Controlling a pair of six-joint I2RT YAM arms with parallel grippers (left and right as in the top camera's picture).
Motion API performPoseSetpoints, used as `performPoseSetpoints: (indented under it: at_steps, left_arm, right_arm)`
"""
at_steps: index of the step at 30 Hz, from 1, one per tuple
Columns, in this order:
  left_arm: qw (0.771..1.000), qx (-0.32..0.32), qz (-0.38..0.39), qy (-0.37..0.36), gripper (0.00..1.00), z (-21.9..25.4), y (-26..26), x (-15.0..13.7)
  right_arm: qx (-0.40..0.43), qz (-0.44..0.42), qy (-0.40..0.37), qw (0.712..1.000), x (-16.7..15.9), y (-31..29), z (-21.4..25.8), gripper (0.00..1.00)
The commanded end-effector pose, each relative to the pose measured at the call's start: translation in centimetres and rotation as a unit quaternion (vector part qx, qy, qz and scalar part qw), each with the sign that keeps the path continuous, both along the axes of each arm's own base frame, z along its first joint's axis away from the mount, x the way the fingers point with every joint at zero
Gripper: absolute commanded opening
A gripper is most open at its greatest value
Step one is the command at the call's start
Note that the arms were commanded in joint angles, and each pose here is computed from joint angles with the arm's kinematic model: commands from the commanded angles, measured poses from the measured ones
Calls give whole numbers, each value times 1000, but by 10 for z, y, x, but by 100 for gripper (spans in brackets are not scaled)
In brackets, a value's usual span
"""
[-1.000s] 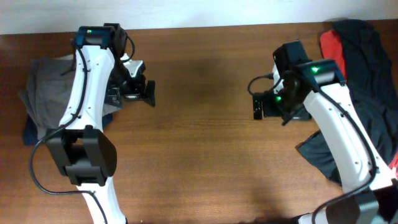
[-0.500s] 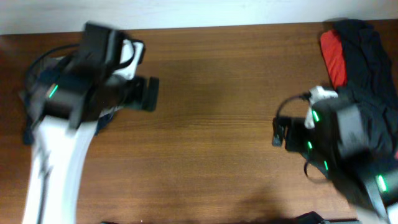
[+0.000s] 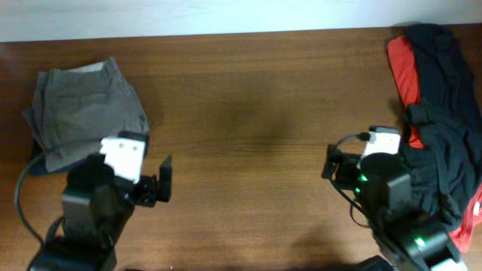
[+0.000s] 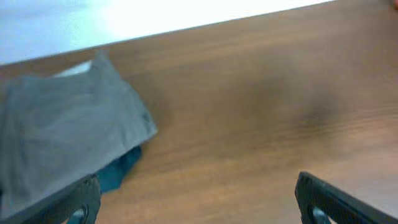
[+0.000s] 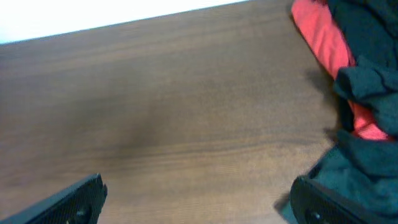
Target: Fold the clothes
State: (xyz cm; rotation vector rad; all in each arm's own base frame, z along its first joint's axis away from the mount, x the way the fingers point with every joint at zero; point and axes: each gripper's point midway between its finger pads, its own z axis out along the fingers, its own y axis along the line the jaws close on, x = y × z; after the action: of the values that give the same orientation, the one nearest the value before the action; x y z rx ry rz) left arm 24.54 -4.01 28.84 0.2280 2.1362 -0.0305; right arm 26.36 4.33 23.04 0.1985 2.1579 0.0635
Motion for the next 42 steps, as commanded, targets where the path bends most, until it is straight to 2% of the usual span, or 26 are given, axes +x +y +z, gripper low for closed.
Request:
performPoseSetpoints:
  at_steps: [1,6,11,19,23,28,42]
  left_arm:
    - [999,2,50,8,100,-26,24,3]
    - [997,-36,70,15,99,-32,39,23]
    - [995,-79,55,37,99,-45,44,46]
    - [994,-76,63,40,99,-47,48,46]
    - [994,-76,63,40,99,-47,48,46]
    - [994,-77,62,40,99,-47,48,46]
    - [994,-77,62,40,99,-47,48,46]
  right_arm:
    - [-15,-19,6,1000,19,1,-14,99]
    - [-49,37,16,998,57,24,-32,99]
    - [-47,-13,21,999,84,-2,-43,99]
    - [-3,-60,-24,998,45,-29,0,99]
    - [0,-62,-36,997,18,-36,12,99]
    - [-1,-73,-61,995,-1,-45,25,99]
    - [-10,-73,-31,997,5,-44,10,99]
